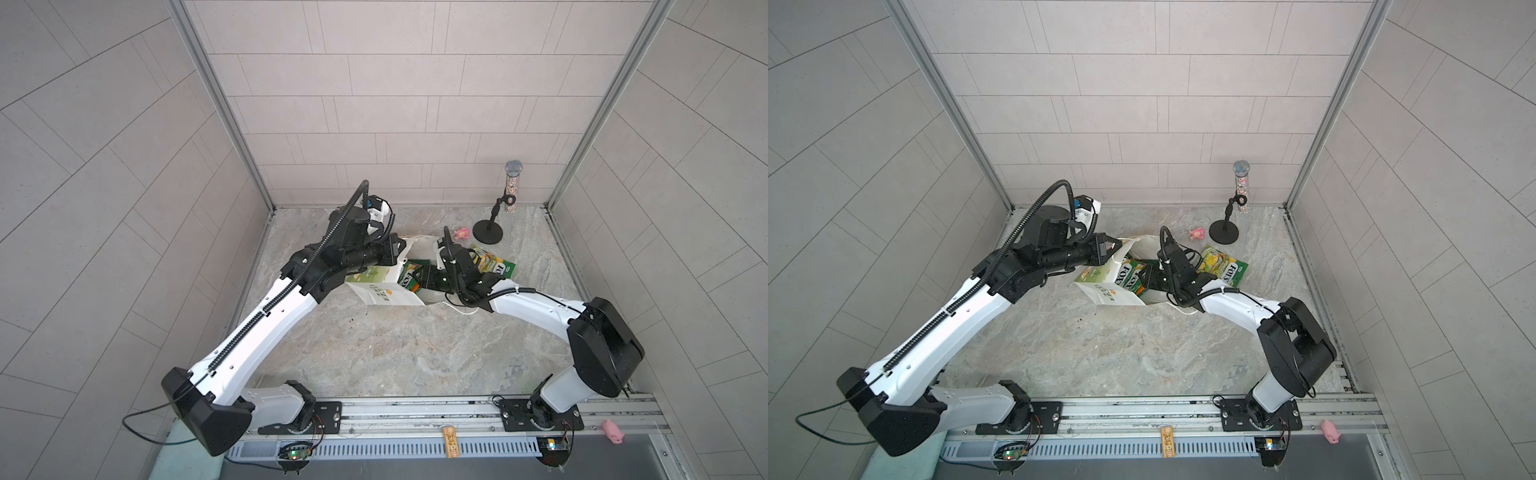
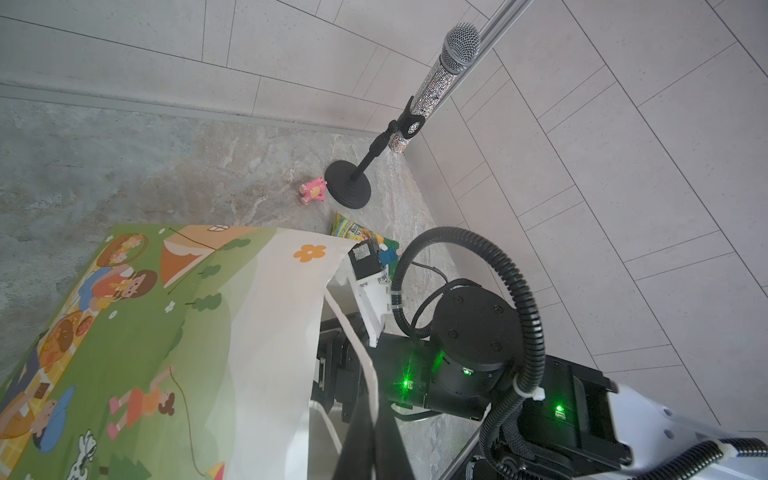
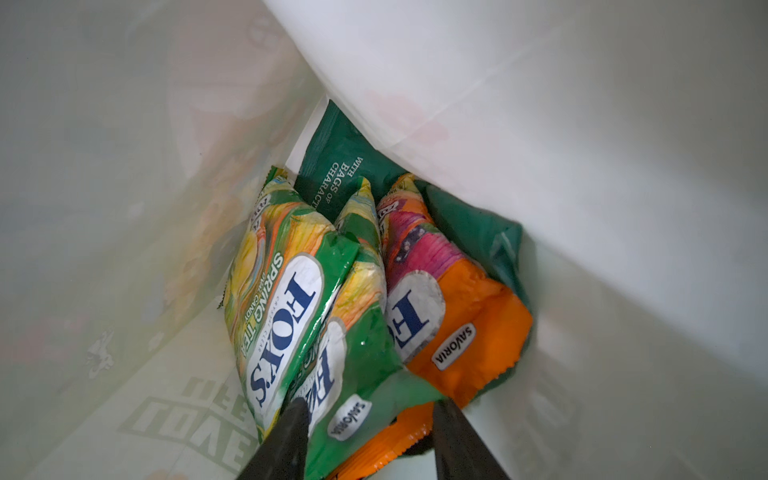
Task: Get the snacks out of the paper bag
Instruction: 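Lower the right gripper into the bag onto a green FOX'S packet, then close the right gripper on the green FOX'S packet's edge, then lift the green packet out of the bag with the right gripper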
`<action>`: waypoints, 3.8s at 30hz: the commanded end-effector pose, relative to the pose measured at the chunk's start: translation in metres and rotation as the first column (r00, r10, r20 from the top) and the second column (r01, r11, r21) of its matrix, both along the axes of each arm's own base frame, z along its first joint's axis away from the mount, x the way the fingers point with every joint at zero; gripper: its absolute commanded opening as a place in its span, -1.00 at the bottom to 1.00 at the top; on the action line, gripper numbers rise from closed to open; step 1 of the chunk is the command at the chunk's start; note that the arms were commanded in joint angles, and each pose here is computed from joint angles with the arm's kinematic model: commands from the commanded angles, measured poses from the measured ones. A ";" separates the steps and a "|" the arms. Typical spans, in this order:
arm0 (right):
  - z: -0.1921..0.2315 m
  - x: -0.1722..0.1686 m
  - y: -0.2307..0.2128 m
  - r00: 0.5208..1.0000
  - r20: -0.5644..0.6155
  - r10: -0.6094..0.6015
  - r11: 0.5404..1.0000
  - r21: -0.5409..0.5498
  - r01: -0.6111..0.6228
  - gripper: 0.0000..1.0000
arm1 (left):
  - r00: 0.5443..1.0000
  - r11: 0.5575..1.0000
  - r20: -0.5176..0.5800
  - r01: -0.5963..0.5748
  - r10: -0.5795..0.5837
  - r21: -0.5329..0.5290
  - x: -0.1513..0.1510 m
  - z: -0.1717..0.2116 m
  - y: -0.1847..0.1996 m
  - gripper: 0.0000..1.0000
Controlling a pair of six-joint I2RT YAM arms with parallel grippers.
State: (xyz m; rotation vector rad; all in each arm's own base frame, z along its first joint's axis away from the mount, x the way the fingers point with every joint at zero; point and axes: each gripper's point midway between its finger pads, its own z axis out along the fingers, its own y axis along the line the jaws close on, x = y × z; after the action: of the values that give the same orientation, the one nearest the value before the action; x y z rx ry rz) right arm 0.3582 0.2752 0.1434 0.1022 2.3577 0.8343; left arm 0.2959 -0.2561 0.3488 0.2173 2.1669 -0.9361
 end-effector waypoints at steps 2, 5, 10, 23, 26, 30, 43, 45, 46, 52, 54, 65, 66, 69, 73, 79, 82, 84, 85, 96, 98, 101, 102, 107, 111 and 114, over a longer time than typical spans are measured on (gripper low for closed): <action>-0.008 0.004 0.000 0.999 -0.015 -0.032 0.999 -0.005 0.032 0.00 | 1.000 1.000 0.018 0.005 -0.005 -0.030 0.003 0.008 -0.003 -1.00; -0.008 0.004 0.008 1.000 -0.020 -0.007 1.000 0.021 0.007 -0.03 | 1.000 0.999 0.016 0.008 -0.007 -0.032 0.003 0.009 -0.003 -1.00; -0.005 0.005 0.018 1.000 -0.014 0.020 0.997 0.070 -0.019 -0.14 | 1.000 0.999 0.010 0.015 -0.014 -0.035 0.003 0.007 -0.005 -1.00; 0.014 0.006 0.027 0.998 0.048 0.030 0.985 0.168 -0.038 -0.32 | 1.000 0.999 0.012 0.018 -0.018 -0.034 0.002 0.008 -0.006 -1.00; 0.013 0.007 0.029 0.999 0.042 0.019 0.980 0.198 -0.027 -0.36 | 1.000 0.999 0.014 0.015 -0.015 -0.033 0.002 0.008 -0.005 -1.00; 0.010 0.009 0.027 0.999 0.032 -0.011 0.974 0.224 0.003 -0.22 | 1.000 0.999 0.017 0.014 -0.014 -0.034 0.002 0.009 -0.004 -1.00; -0.006 0.017 0.019 0.993 -0.036 -0.112 0.966 0.233 0.117 -0.36 | 1.000 0.999 0.014 0.014 -0.014 -0.030 0.001 0.008 -0.004 -1.00; -0.009 0.017 0.016 0.991 -0.040 -0.124 0.969 0.212 0.130 -0.59 | 1.000 1.000 0.016 0.013 -0.012 -0.028 0.001 0.008 -0.003 -1.00; -0.007 0.017 0.016 0.992 -0.037 -0.124 0.969 0.212 0.129 -0.73 | 1.000 1.000 0.017 0.011 -0.010 -0.026 0.001 0.008 -0.002 -1.00; 0.013 0.010 0.018 0.997 0.018 -0.069 0.973 0.222 0.064 -1.00 | 1.000 1.000 0.020 0.003 -0.002 -0.011 0.000 0.007 0.001 -1.00; 0.019 0.007 0.016 0.998 0.033 -0.058 0.976 0.212 0.050 -1.00 | 1.000 1.000 0.020 0.003 -0.003 -0.008 0.000 0.006 0.001 -1.00; 0.046 0.000 0.004 0.995 0.098 -0.017 0.979 0.205 -0.003 -1.00 | 1.000 1.000 0.022 -0.016 0.016 0.014 0.001 0.003 0.006 -1.00; 0.047 -0.001 0.004 0.995 0.099 -0.014 0.979 0.203 -0.006 -1.00 | 1.000 1.000 0.023 -0.017 0.017 0.013 0.001 0.003 0.006 -1.00; 0.052 -0.003 0.002 0.994 0.108 -0.008 0.980 0.200 -0.014 -1.00 | 1.000 1.000 0.023 -0.020 0.019 0.017 0.001 0.003 0.007 -1.00; 0.061 -0.007 -0.001 0.993 0.119 0.003 0.980 0.195 -0.026 -1.00 | 0.999 1.000 0.024 -0.023 0.023 0.021 0.001 0.002 0.008 -1.00; 0.084 -0.016 -0.005 0.987 0.158 0.041 0.982 0.177 -0.069 -1.00 | 0.999 0.999 0.025 -0.036 0.035 0.028 0.002 0.001 0.010 -1.00; 0.097 -0.020 -0.006 0.983 0.175 0.059 0.981 0.173 -0.090 -1.00 | 0.999 0.999 0.026 -0.043 0.042 0.032 0.003 0.000 0.011 -1.00; 0.106 -0.024 -0.006 0.980 0.186 0.074 0.980 0.168 -0.105 -1.00 | 0.999 0.998 0.027 -0.047 0.046 0.034 0.004 0.000 0.012 -1.00; 0.110 -0.025 -0.007 0.979 0.191 0.077 0.980 0.166 -0.109 -1.00 | 0.998 0.998 0.027 -0.050 0.049 0.034 0.004 0.000 0.012 -1.00; 0.148 -0.040 -0.014 0.958 0.257 0.126 0.977 0.137 -0.165 -1.00 | 0.995 0.995 0.032 -0.093 0.092 0.037 0.007 -0.001 0.018 -1.00; 0.154 -0.043 -0.015 0.956 0.264 0.131 0.975 0.139 -0.173 -1.00 | 0.995 0.994 0.031 -0.101 0.100 0.038 0.007 -0.001 0.019 -1.00; 0.166 -0.047 -0.018 0.949 0.286 0.133 0.975 0.133 -0.177 -1.00 | 0.992 0.992 0.032 -0.121 0.120 0.044 0.009 -0.002 0.023 -1.00; 0.171 -0.048 -0.020 0.947 0.295 0.130 0.976 0.131 -0.175 -1.00 | 0.992 0.991 0.034 -0.127 0.126 0.045 0.009 -0.002 0.024 -1.00; 0.200 -0.056 -0.029 0.926 0.358 0.117 0.974 0.139 -0.177 -1.00 | 0.991 0.990 0.039 -0.132 0.130 0.042 0.010 0.000 0.024 -1.00; 0.222 -0.062 -0.042 0.911 0.403 0.091 0.978 0.137 -0.158 -1.00 | 0.991 0.990 0.039 -0.131 0.129 0.044 0.011 -0.001 0.024 -1.00; 0.233 -0.067 -0.050 0.901 0.429 0.073 0.978 0.147 -0.149 -1.00 | 0.992 0.992 0.035 -0.121 0.119 0.041 0.010 -0.001 0.022 -1.00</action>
State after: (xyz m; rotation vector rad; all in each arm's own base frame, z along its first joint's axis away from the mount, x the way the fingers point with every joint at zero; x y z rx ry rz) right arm 0.2963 0.2342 0.3457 -0.1189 1.9885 1.0159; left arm 0.3082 -0.2388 0.3435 0.1326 2.1597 -0.8091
